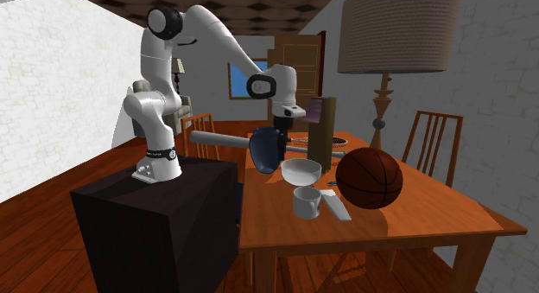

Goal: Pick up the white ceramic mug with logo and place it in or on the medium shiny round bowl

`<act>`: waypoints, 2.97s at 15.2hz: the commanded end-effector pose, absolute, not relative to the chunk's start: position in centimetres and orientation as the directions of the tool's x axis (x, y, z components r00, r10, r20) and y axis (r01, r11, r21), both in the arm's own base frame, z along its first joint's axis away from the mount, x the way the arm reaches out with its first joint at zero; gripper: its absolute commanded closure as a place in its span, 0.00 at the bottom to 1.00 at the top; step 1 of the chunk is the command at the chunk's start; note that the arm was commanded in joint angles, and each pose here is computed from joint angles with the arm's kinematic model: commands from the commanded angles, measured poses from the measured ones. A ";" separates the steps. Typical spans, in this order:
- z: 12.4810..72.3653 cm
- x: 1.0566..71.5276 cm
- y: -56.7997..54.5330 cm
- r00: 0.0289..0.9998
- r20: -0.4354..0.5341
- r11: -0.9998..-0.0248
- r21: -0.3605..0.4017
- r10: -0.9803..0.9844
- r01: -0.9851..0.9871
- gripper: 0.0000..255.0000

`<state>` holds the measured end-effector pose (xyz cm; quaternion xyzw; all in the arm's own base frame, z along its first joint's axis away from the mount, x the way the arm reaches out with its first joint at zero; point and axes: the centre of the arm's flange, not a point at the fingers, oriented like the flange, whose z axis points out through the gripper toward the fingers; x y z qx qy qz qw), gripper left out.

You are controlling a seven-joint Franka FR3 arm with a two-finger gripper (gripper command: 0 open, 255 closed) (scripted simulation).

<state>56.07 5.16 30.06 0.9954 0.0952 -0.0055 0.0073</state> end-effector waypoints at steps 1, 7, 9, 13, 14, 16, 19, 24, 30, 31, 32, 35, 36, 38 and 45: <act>28.1 57.8 4.9 0.981 -0.013 -0.981 0.020 0.194 0.194 0.00; 22.5 63.3 5.1 0.978 -0.018 -0.978 0.037 0.206 0.206 0.00; 20.6 65.2 5.2 0.978 -0.019 -0.977 0.043 0.210 0.210 0.00; 18.4 66.3 5.2 0.977 -0.020 -0.976 0.047 0.212 0.213 0.00; 17.8 66.3 5.2 0.977 -0.020 -0.976 0.047 0.212 0.213 0.00; 16.8 66.3 5.1 0.977 -0.020 -0.976 0.047 0.212 0.213 0.00; 15.4 66.2 5.1 0.977 -0.020 -0.976 0.047 0.212 0.213 0.00; 15.4 66.2 5.1 0.977 -0.020 -0.976 0.047 0.212 0.213 0.00; 15.4 66.2 5.1 0.977 -0.020 -0.976 0.047 0.212 0.213 1.00; 15.4 66.2 5.1 0.977 -0.020 -0.976 0.047 0.212 0.213 1.00; 15.4 66.2 5.1 0.977 -0.020 -0.976 0.047 0.212 0.213 1.00; 15.4 66.2 5.1 0.977 -0.020 -0.976 0.047 0.212 0.213 1.00; 15.4 66.2 5.1 0.977 -0.020 -0.976 0.047 0.212 0.213 1.00; 16.5 66.2 5.1 0.977 -0.020 -0.976 0.047 0.212 0.213 1.00; 20.2 66.2 5.1 0.977 -0.020 -0.976 0.047 0.212 0.213 1.00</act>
